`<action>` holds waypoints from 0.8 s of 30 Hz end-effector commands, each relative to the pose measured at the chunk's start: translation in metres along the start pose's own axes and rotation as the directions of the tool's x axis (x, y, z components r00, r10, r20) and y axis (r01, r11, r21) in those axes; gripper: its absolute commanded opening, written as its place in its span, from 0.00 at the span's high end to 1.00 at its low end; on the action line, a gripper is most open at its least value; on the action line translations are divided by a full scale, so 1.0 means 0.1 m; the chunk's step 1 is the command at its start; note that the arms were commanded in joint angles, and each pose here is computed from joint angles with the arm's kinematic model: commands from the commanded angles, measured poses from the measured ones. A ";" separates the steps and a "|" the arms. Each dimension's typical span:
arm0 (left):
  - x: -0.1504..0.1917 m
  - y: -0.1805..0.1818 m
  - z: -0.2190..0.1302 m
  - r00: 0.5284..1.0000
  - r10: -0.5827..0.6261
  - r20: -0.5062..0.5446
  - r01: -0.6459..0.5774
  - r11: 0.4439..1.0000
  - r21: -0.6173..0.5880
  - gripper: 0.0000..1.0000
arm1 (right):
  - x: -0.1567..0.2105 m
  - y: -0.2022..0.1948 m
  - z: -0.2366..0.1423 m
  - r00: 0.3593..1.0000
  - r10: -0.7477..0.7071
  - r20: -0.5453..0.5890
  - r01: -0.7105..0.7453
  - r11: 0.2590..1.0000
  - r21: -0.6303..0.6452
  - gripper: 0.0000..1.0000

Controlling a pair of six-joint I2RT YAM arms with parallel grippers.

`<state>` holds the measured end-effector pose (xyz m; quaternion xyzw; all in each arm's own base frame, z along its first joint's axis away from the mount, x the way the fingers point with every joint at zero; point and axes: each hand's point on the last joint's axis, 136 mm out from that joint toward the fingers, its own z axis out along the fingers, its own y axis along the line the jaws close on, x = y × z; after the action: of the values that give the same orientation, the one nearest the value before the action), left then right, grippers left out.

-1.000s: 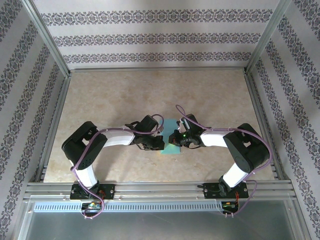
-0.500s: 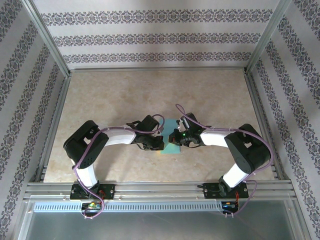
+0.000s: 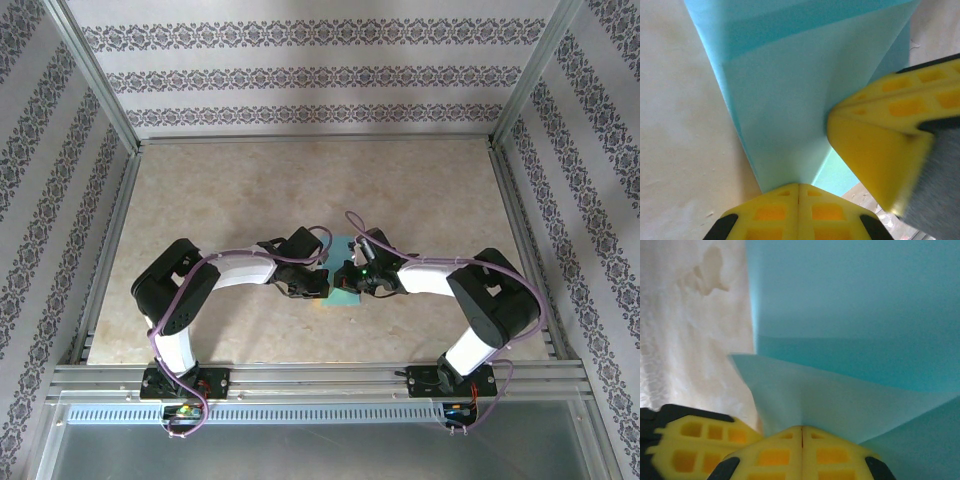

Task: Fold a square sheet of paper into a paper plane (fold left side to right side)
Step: Fold the triangle a second time at the center of the table.

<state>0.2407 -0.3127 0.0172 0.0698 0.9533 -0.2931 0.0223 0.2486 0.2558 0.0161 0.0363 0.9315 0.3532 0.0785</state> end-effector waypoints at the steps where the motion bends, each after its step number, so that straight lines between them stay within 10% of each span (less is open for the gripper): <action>1: 0.19 0.41 0.09 0.998 -0.041 -0.053 0.031 0.983 -0.178 1.00 | -0.04 -0.06 0.05 1.000 -0.026 0.012 0.025 0.999 0.032 1.00; 24: 0.31 0.54 0.13 0.992 -0.072 -0.102 0.047 0.973 -0.225 1.00 | -0.65 -0.59 -0.23 0.991 0.062 0.119 -0.071 0.994 0.077 1.00</action>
<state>0.2482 -0.3121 0.0164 0.0654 0.9586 -0.2755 0.0295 0.2965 0.2134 0.0151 0.0738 0.9256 0.3567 0.1029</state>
